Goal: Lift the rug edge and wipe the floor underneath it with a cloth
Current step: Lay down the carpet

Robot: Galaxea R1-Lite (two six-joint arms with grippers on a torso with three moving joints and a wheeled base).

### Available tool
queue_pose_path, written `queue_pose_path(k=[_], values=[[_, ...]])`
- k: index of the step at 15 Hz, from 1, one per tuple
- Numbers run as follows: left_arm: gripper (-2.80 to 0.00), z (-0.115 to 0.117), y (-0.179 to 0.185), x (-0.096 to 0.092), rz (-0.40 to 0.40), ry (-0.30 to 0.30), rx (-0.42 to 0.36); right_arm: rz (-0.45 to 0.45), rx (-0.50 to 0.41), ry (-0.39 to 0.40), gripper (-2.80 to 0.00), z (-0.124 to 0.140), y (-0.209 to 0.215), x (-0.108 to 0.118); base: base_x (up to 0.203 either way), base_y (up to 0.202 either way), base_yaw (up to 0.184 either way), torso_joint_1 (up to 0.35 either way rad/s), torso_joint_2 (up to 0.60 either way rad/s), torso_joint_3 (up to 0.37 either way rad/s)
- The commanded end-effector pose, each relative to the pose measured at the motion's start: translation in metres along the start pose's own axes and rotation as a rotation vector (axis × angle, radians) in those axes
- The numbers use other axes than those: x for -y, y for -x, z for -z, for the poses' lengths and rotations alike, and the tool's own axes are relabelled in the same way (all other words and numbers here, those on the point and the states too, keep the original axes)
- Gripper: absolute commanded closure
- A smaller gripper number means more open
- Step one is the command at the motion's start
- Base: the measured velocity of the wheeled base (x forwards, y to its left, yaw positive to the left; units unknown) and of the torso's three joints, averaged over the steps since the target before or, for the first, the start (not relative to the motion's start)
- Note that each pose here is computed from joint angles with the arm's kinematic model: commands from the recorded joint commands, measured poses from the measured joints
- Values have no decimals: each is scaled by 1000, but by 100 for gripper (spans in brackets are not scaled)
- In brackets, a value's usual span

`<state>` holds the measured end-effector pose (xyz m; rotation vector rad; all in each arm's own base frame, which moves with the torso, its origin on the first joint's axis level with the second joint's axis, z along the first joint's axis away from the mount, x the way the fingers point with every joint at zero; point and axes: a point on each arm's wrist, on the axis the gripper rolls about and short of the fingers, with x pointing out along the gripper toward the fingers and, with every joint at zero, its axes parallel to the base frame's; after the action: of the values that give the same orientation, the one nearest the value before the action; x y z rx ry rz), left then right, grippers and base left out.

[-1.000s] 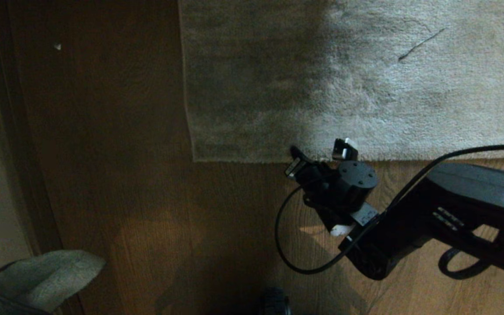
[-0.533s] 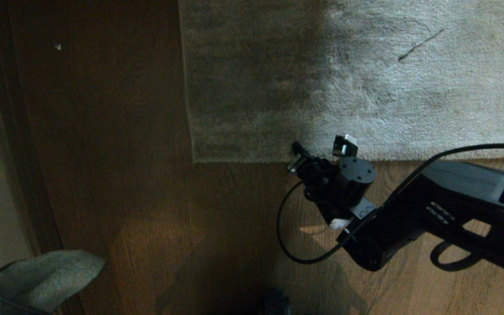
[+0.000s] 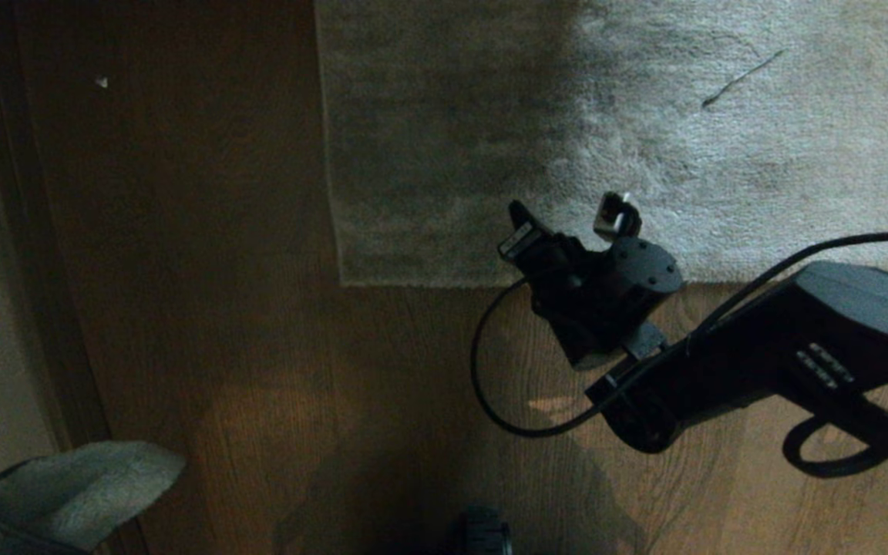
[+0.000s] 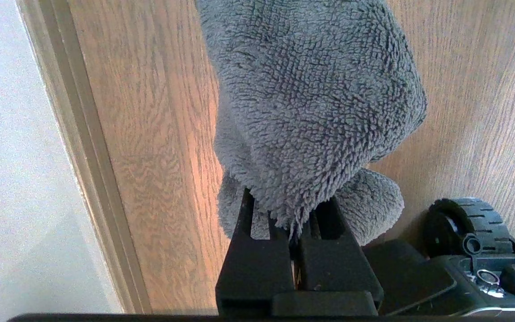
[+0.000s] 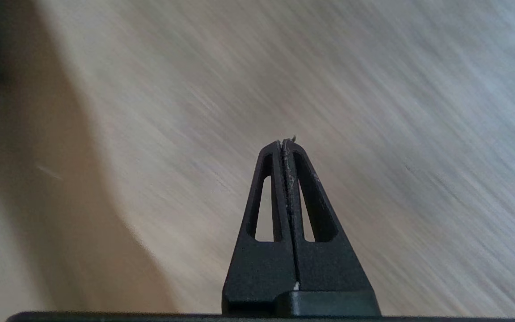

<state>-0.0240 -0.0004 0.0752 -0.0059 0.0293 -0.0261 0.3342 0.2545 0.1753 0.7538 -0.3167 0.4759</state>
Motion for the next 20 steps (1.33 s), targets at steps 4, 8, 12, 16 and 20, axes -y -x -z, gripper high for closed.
queue_pose_path(k=[4,8,12,16,20], values=[[0,0,0,0,0,1,0,-136,96,-42,0,9,-25,-15,0,0,0,0,0,0],[0,0,0,0,0,1,0,-138,45,-46,0,54,-26,-6,0,0,0,0,0,0],[0,0,0,0,0,1,0,-153,37,-56,0,62,-24,-14,0,0,0,0,0,0],[0,0,0,0,0,1,0,-175,43,-70,0,50,-20,-30,0,0,0,0,0,0],[0,0,0,0,0,1,0,-172,-57,-53,0,8,11,-56,0,0,0,0,0,0]])
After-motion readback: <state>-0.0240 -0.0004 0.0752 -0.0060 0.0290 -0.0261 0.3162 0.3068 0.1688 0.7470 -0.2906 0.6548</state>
